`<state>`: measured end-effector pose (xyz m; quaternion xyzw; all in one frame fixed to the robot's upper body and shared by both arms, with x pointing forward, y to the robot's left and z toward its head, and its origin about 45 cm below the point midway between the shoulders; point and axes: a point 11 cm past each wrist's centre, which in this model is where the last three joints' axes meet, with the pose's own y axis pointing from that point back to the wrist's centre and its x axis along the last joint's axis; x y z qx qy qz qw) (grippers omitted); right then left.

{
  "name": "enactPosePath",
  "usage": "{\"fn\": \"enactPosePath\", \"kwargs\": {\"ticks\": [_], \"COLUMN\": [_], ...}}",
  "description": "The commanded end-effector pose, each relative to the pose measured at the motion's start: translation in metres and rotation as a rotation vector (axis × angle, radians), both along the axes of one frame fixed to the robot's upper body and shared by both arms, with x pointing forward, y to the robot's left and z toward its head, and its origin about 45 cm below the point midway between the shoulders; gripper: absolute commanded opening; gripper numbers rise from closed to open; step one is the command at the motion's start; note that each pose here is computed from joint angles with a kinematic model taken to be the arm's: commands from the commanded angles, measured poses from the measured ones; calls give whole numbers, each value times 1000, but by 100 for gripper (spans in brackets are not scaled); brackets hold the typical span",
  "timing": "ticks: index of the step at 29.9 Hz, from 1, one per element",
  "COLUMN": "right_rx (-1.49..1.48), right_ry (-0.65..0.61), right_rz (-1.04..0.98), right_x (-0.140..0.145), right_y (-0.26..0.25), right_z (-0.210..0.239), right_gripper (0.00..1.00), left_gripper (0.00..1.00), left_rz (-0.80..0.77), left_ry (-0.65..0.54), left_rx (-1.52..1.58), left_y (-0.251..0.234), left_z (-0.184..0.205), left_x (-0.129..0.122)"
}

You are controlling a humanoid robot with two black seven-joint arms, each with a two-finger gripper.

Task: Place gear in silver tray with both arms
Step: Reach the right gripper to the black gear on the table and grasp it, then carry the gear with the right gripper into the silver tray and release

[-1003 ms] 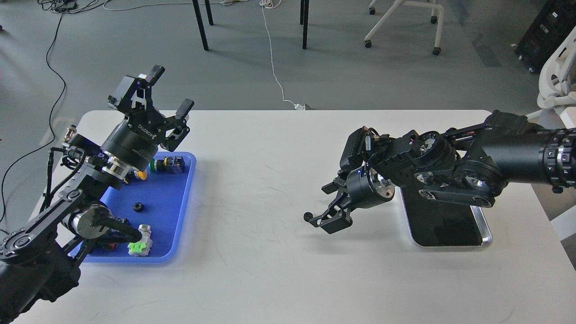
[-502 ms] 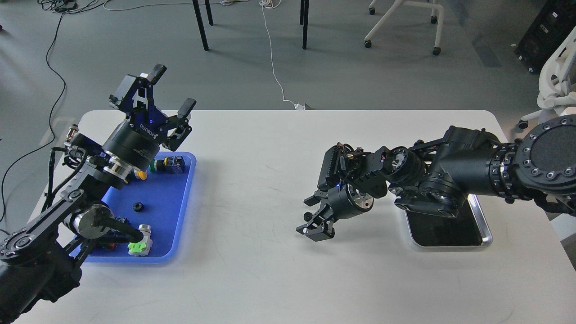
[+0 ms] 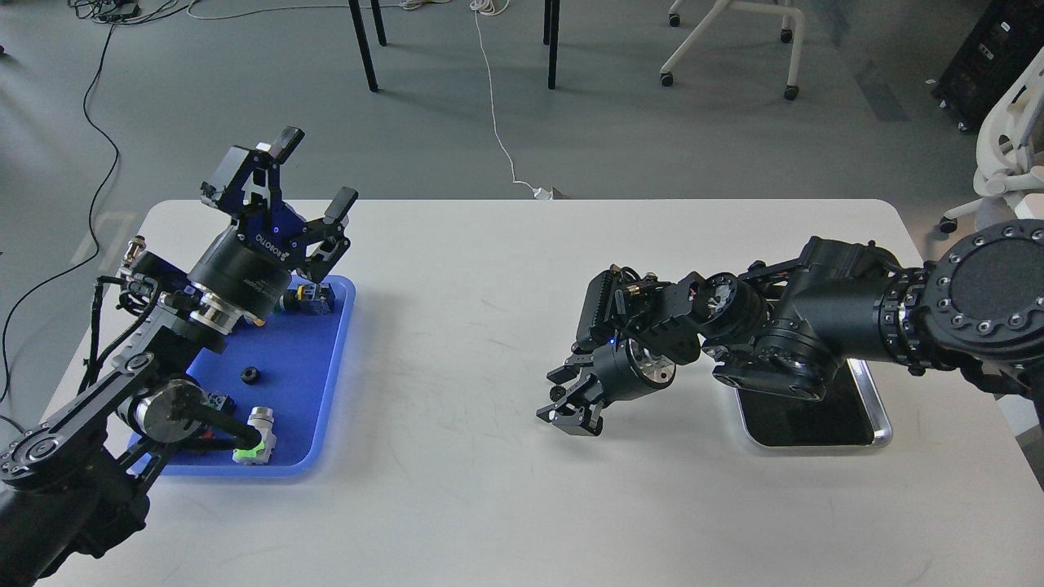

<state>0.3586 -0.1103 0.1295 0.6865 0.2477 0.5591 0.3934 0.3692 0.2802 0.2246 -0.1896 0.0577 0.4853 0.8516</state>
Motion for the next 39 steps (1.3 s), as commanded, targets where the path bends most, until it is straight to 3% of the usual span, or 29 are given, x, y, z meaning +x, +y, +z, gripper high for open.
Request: {"fn": "enactPosePath", "kwargs": {"ticks": [1,6,14,26,32,39], "right_rx": [-10,-11,-10,-2,4,-106], "right_ry": [-18,-12,-11,-26,-91,-152], "right_rz": [4,6,15,-8,-164,-320], "right_x": [4,1,0,8,40,42], "right_y": [-2,-2,2,-5,-74,-197], "right_z": [-2,-4,-5,4,44,67], "right_gripper": [54,54,19,12,12,13], "left_gripper": [98,98,98,98,98,98], "left_rz": [-1,-3,-5,-6,-6,-10], "left_ry": [1,1,3,0,-1,1], "left_rx": [-2,-3,-5,-6,-4,-11], "left_y": [-1,-1,-1,-2,-1,-5], "left_z": [0,-1,-1,0,0,-1], "left_x": [0,-1,-1,-2,-1,-2]}}
